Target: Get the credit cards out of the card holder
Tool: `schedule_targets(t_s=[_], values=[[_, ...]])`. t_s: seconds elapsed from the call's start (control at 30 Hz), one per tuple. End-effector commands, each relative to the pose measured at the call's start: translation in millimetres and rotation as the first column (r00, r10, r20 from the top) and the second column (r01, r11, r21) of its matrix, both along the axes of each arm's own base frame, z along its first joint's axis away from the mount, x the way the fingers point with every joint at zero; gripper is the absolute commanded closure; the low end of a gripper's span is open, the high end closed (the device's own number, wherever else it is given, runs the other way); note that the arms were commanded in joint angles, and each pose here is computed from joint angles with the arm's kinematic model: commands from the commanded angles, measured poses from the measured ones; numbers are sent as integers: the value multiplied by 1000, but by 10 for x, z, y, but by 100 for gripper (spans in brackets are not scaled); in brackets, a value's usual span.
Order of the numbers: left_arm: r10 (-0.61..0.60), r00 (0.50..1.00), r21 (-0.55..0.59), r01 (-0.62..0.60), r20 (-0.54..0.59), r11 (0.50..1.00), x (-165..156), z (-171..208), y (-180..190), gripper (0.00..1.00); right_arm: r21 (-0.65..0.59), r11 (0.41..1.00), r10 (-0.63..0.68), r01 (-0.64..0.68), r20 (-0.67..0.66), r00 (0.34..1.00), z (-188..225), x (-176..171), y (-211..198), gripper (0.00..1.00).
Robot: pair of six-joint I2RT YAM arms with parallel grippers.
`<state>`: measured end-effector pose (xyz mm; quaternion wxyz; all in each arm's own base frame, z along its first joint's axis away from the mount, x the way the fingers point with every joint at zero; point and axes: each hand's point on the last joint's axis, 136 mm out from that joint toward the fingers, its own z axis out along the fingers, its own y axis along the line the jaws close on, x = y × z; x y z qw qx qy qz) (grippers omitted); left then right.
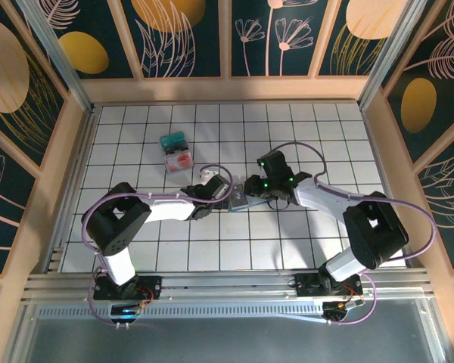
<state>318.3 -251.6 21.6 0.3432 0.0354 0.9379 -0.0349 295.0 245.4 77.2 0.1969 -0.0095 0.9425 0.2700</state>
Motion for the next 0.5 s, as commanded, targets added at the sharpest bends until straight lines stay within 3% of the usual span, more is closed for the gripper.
schedule_targets(t_s=[0.0,0.47], values=[[21,1000,-22,-22,-8,1000,62,1,-32,1,21,998,54,-53,-8,999,8,11,128,72],[27,999,-6,-27,-20,1000,93,-87,-10,1,9,997,82,-81,-70,994,-280,8,197,74]])
